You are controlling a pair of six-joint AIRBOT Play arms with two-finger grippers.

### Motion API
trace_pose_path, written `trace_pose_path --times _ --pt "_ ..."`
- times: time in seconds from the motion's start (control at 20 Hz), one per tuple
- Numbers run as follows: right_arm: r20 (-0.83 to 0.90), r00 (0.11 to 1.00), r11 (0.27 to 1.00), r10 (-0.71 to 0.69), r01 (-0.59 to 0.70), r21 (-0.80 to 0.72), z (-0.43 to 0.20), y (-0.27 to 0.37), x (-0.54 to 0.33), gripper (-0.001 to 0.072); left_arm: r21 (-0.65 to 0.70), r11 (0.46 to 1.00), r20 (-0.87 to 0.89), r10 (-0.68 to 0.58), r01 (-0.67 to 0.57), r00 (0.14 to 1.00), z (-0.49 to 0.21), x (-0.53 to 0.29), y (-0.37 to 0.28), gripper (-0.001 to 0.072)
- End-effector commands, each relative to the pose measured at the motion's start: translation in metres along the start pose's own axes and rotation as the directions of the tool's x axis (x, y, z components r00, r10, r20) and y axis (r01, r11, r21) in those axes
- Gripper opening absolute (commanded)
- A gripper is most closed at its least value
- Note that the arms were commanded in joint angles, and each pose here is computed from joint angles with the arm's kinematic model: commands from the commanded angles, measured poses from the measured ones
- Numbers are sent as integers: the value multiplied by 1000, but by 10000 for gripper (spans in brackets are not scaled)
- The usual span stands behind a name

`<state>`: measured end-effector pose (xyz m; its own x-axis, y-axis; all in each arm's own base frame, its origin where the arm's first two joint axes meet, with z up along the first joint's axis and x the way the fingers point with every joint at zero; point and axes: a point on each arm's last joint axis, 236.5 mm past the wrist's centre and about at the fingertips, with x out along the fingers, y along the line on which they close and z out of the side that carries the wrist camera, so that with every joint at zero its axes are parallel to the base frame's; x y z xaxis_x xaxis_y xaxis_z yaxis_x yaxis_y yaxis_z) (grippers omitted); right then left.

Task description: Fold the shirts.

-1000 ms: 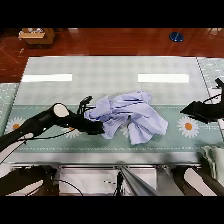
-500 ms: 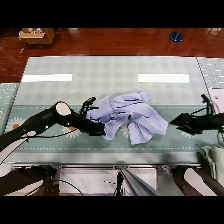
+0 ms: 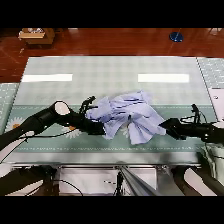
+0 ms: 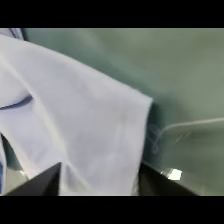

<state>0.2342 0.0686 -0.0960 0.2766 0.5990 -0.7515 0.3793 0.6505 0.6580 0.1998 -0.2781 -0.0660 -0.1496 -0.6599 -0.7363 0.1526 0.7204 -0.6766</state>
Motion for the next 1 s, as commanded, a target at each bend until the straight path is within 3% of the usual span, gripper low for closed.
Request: trace_pose_path --times 0.0,0.05,0.2,0.35,0.45,0.55,0.7,0.85,0.95 --pt "41 999 999 -22 23 -23 5 13 25 174 32 999 12 -1 1 1000 3 -3 -2 21" --pt "50 999 999 4 -2 -49 7 27 28 24 36 999 22 -5 4 1000 6 -6 -4 21" --pt "45 992 962 119 -104 -252 19 82 4 23 136 991 152 -16 -5 988 40 -45 -23 19" --pt "195 956 888 219 -113 -446 61 152 -77 23 255 954 461 23 -157 887 97 -161 -52 19" --pt "391 869 841 303 -51 -538 91 204 -162 22 230 915 702 81 -332 708 117 -277 -67 19" --pt "560 736 786 381 61 -615 101 253 -254 22 140 828 869 160 -543 468 104 -392 -80 19" --pt "700 574 746 425 215 -630 90 301 -354 22 -53 719 968 208 -693 142 51 -514 -110 19" --pt "756 475 724 450 301 -620 69 332 -406 21 -158 671 980 194 -725 -34 6 -566 -139 19" --pt "752 460 713 472 303 -633 51 346 -420 22 -171 660 983 164 -731 -82 -14 -577 -156 19"
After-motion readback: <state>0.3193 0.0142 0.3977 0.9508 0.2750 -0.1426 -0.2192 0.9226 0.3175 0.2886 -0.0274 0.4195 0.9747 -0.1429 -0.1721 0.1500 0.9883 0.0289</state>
